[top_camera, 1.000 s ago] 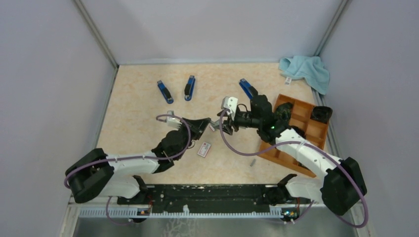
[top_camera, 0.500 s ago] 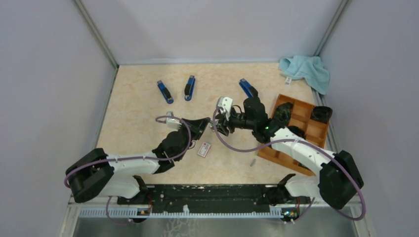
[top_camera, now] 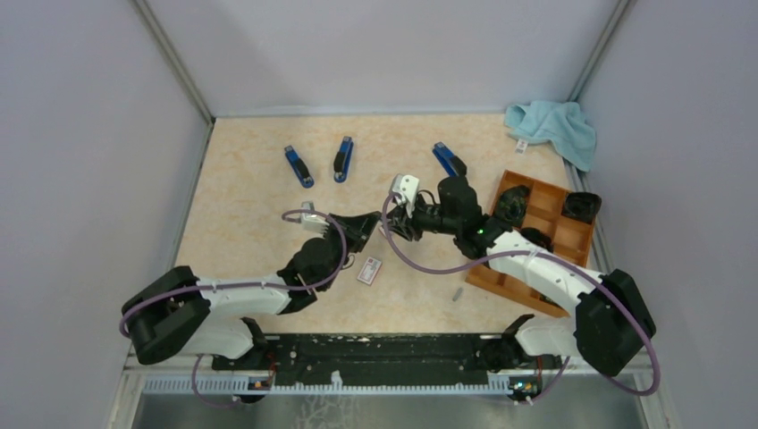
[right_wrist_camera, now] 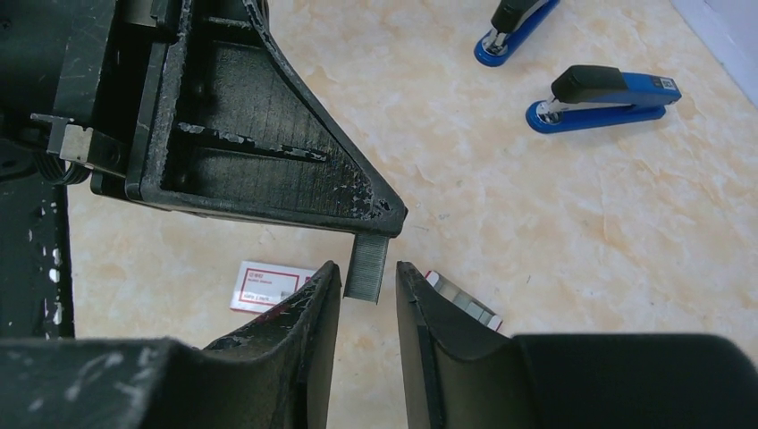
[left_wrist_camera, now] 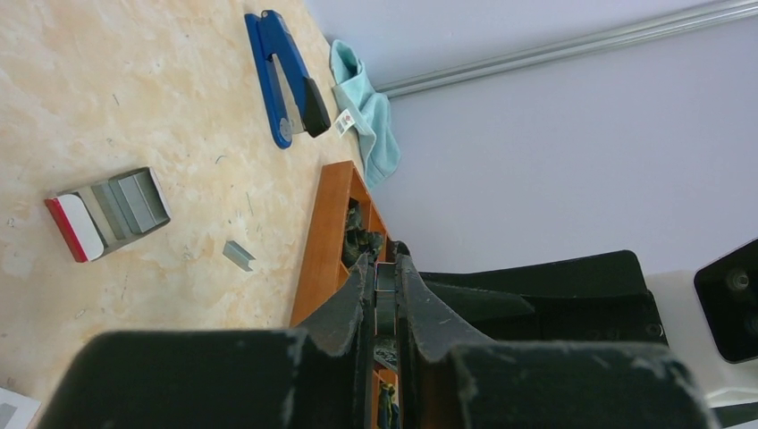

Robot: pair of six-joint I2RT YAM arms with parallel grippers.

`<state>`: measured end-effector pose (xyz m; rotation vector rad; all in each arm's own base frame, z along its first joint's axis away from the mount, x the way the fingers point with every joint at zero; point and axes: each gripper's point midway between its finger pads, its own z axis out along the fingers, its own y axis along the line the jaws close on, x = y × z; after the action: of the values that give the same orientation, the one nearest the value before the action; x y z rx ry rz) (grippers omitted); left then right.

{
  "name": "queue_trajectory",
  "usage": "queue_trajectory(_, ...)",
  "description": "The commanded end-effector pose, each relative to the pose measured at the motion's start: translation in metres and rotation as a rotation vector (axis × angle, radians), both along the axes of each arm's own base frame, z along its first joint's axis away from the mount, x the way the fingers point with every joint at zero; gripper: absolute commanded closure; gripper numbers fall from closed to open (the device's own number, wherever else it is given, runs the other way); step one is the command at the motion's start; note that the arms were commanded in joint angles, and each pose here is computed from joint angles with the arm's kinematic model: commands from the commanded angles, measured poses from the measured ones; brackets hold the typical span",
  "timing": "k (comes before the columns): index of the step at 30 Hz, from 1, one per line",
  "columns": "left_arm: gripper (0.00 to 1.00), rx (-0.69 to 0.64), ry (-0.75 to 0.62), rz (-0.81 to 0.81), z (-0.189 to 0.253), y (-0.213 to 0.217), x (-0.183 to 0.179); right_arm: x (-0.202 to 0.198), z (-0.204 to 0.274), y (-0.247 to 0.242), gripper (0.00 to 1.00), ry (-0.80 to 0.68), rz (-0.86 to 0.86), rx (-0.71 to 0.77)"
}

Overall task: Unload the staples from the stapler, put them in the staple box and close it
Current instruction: Adjust the staple.

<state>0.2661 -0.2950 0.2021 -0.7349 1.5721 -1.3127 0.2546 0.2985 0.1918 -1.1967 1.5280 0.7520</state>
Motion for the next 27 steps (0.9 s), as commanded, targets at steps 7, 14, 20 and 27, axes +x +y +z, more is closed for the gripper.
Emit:
queue_trajectory(7,0.85,-0.044,-0.035,-0.01,0.013,-0.003,-0.002,0.0,0.025,0.008,0.87,-0.063,0.018,0.057)
queue_trajectory(14,0.58,-0.035,-0.057,-0.016,0.015,-0.002,-0.004,-0.002,0.029,0.007,0.89,-0.061,0.021,0.052)
queue_trajectory(20,0.44,0.071,-0.092,0.049,0.009,0.023,-0.005,0.0,0.031,-0.002,0.9,-0.064,0.008,0.015)
queue_trajectory(27,0.46,0.521,-0.147,0.028,-0.017,0.066,-0.014,0.029,0.032,-0.039,0.89,-0.036,-0.076,-0.015)
